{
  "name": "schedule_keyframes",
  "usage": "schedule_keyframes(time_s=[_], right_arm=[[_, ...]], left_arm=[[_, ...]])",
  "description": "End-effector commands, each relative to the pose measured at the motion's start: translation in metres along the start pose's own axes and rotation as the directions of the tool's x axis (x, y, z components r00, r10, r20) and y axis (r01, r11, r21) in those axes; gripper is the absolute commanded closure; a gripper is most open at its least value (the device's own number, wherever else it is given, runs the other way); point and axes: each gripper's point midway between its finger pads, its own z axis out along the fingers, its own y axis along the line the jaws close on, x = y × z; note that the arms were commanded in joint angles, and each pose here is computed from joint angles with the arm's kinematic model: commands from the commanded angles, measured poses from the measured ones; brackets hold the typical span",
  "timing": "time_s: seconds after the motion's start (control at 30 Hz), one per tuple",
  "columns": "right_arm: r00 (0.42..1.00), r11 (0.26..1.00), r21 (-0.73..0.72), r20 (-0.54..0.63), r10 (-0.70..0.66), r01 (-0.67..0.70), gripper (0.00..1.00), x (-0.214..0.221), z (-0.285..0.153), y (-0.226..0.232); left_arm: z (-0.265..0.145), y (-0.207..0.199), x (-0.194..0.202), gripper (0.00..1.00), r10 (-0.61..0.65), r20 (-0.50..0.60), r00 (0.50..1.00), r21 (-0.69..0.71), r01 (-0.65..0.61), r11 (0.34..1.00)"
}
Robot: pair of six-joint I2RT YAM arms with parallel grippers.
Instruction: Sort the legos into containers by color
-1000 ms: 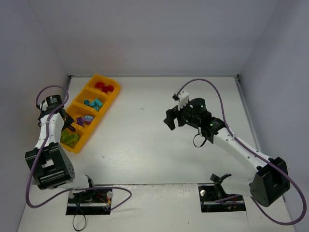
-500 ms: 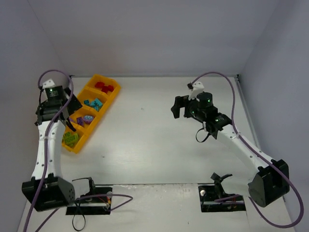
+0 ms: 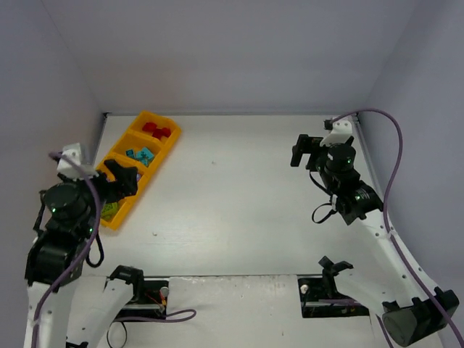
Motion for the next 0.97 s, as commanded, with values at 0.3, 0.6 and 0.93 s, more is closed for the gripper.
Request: schedule_keyframes(time_s=[0.3,0.6,0.93], right_arm=[[0.987,0.986,0.166,0.152,-0.05,0.024,0.0,-0.053,-0.069,-0.042],[0.98,0.987,0.158,0.2,-0.023,-0.009,0.0,-0.062,-0.092,-0.046],[0.98,0.985,0.172,0.188,-0.059,0.026,0.0,-0.059,-0.092,-0.049]], left_arm=[[-0.055,0.029,0.001,0.19,0.016,0.094,0.995,-0.084,-0.008,0.996],[-0.071,0.042,0.007,0.18,-0.016,0.098,0.995,-0.131,0.029,0.991],[-0.08,0.053,0.02,0.18,-0.027,0.059,0.998,-0.177,0.037,0.983]])
